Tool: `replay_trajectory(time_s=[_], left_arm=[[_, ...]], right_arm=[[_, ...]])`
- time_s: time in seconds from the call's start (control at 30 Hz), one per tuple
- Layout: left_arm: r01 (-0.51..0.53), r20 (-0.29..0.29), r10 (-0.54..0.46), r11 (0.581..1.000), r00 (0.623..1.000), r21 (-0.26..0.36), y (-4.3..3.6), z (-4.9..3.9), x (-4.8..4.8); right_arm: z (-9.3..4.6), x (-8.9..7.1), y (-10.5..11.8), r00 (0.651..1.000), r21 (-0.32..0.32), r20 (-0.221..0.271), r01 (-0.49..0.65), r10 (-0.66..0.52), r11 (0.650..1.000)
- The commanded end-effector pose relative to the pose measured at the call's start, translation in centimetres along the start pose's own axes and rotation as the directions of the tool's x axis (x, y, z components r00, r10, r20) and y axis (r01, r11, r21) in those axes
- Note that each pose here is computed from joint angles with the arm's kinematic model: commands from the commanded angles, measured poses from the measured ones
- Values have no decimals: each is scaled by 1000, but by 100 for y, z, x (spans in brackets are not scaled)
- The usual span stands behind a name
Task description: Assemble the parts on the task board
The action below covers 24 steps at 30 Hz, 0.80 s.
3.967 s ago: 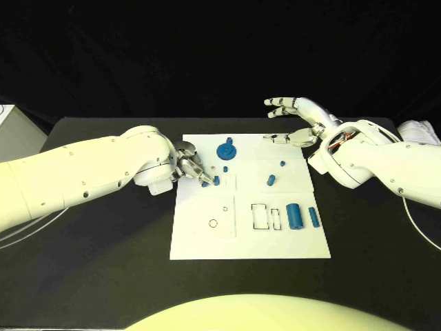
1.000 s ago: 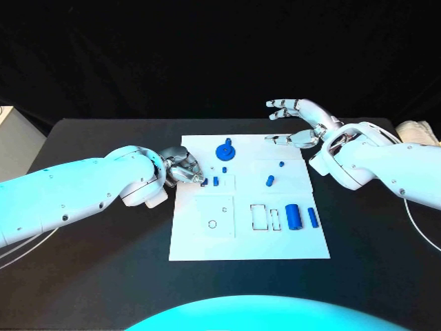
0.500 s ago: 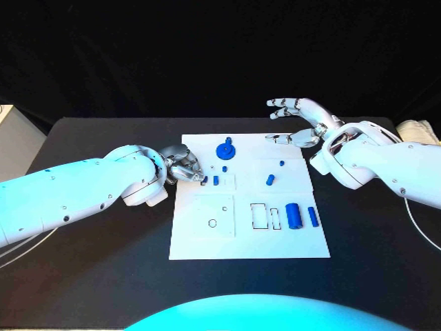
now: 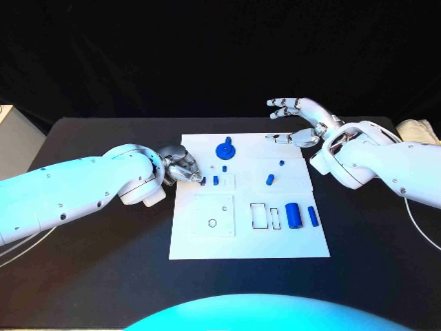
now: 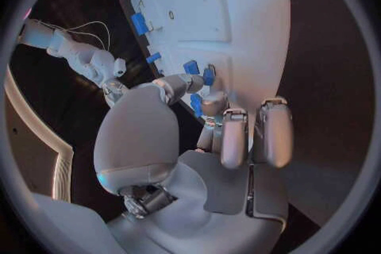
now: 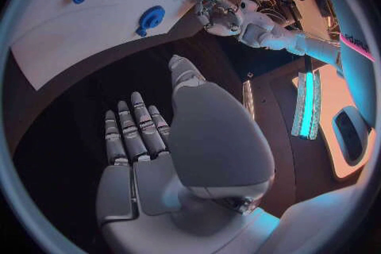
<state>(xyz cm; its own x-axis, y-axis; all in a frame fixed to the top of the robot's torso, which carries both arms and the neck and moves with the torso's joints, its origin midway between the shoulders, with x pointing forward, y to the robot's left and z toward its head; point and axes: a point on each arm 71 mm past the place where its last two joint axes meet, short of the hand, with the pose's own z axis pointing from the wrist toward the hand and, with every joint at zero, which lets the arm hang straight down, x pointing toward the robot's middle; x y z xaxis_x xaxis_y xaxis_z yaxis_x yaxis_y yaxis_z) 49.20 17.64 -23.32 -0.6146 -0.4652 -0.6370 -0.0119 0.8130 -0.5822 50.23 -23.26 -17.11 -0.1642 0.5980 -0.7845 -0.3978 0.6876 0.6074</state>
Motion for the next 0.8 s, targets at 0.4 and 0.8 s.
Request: replay_trajectory(time_s=[0.4, 0.8], left_arm=[[29, -77, -36, 996, 996, -83, -73, 9, -83], [-22, -68, 17, 996, 998, -82, -216, 71, -110]], right_arm=[[4, 17, 19, 1000, -13, -10, -7, 7, 1000], [8, 22, 26, 1000, -13, -11, -8, 8, 1000]])
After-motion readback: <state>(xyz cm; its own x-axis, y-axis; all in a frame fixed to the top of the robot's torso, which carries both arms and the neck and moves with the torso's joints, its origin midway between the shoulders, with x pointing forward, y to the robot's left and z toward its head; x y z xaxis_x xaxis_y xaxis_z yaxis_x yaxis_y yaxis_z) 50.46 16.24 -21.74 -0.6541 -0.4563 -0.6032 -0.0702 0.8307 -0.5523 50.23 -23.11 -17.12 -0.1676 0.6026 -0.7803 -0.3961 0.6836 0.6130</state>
